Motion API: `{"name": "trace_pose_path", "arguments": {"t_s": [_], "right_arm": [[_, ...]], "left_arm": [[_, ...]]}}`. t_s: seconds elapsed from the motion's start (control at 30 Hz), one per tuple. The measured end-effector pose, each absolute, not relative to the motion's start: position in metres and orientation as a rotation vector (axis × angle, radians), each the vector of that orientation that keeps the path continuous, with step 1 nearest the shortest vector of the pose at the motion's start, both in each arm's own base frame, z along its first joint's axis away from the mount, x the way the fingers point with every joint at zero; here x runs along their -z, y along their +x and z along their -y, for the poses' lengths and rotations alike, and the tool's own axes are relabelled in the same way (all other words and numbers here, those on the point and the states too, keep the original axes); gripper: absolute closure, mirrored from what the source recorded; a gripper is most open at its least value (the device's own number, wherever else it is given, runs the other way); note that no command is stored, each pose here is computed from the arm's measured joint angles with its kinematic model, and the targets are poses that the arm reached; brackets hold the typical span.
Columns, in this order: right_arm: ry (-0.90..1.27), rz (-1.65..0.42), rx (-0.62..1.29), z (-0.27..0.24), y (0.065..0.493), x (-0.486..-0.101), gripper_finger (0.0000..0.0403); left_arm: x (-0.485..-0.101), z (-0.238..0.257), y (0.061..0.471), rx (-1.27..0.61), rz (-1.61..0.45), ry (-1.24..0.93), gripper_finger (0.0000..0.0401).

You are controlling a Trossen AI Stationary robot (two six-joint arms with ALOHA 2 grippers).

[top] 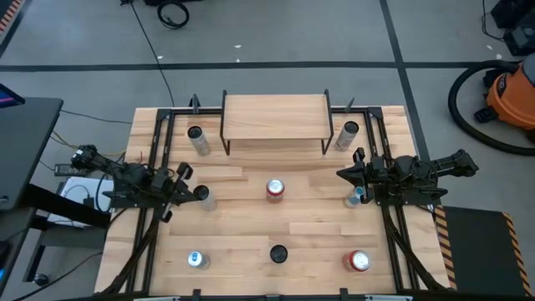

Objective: Place canned beverage on shelf
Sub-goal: Put the bottom white yellow soda can on the shelf

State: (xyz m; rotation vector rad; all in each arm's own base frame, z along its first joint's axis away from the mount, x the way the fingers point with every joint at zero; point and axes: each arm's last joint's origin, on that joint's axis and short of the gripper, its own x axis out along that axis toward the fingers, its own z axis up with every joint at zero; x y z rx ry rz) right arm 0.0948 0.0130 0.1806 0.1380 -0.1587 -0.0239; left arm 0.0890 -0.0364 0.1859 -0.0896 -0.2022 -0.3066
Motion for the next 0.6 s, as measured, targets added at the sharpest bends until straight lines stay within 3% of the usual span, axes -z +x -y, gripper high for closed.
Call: {"name": "trace_pose_path", "arguments": {"t_s": [0.2, 0.47, 0.6], "right_arm": [[0.138, 0.159, 0.024, -0.013, 0.0948, -0.1805, 0.0387], [0.139, 0.161, 0.023, -0.013, 0.0947, -0.1808, 0.0387], [0.138, 0.162, 0.024, -0.0129, 0.0947, -0.1809, 0.0387]], "left_arm": [[-0.1869, 0.0349, 0.0892, 0.255, 0.215, -0.077, 0.0394], [-0.1868, 0.0343, 0.0894, 0.202, 0.247, 0.225, 0.0394], [-0.1867, 0.0342, 0.0895, 0.199, 0.245, 0.215, 0.0394]]}}
